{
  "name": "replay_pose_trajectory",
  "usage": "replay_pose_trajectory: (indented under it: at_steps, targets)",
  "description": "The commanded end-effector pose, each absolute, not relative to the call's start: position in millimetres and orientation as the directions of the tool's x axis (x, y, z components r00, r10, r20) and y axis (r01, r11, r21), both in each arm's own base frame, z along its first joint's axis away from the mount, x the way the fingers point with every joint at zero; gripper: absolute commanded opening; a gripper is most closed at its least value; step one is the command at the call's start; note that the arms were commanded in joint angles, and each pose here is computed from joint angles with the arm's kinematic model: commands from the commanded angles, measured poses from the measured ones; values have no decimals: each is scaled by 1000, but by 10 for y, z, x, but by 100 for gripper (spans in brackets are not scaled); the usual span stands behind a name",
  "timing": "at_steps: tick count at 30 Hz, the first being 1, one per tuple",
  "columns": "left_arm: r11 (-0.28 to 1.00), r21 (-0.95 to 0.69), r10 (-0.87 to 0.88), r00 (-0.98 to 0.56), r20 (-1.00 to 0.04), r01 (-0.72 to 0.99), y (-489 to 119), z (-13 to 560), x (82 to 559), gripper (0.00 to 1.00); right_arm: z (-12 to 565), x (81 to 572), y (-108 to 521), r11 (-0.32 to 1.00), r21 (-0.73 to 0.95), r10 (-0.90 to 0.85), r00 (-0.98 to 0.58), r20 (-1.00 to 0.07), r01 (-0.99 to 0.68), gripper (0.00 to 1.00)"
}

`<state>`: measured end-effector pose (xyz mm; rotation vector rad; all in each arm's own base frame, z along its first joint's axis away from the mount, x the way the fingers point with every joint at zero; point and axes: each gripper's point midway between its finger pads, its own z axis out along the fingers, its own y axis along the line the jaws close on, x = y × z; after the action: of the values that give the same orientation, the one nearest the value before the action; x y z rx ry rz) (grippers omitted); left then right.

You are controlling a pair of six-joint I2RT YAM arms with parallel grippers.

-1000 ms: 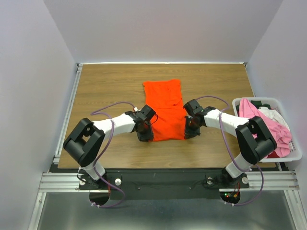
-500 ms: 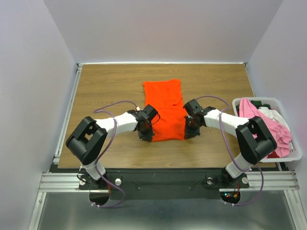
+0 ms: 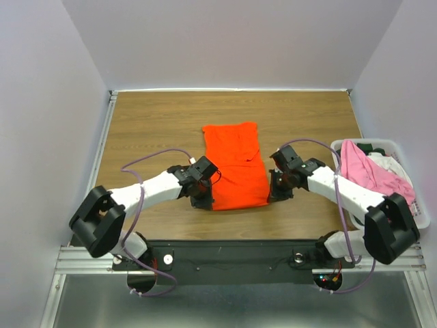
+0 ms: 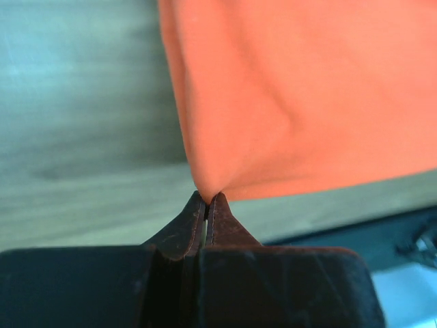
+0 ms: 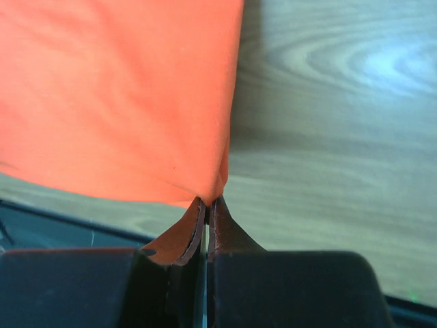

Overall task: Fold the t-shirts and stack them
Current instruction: Fold the tshirt

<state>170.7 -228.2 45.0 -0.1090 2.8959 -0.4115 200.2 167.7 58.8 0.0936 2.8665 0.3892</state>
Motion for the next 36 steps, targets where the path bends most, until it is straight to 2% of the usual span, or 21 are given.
replay_pose_trajectory:
  at_steps: [1, 4, 6, 13, 20, 23, 36]
  targets:
    - [962, -270, -99, -973, -210, -40, -2165, 697, 1633, 0, 791, 1940, 1525, 977, 215, 72, -966, -249, 17, 1]
    - [963, -271, -98, -956, -275, -20, -2197, 950, 1889, 0, 1023, 2172, 1591, 978, 206, 68, -950, -303, 4, 1]
    - [965, -261, -108, -948, -301, -27, -2161, 1043, 2046, 0, 1223, 2449, 1623, 983, 183, 69, -922, -380, -2, 1]
    - [959, -279, -179, -863, -472, -47, -1977, 1677, 2977, 0, 1652, 3268, 1708, 995, 103, 40, -853, -521, -16, 1]
    - [964, -264, -169, -828, -535, -26, -1988, 1862, 3596, 0, 1913, 3955, 1794, 997, 74, 32, -796, -604, -16, 1]
    - [966, -257, -171, -821, -544, -31, -1980, 1835, 3832, 0, 2019, 4170, 1773, 997, 80, 45, -775, -631, -7, 1]
    - [969, -245, -171, -782, -600, -24, -1855, 1859, 4657, 0, 1699, 4814, 1667, 995, 96, 75, -796, -601, 22, 1]
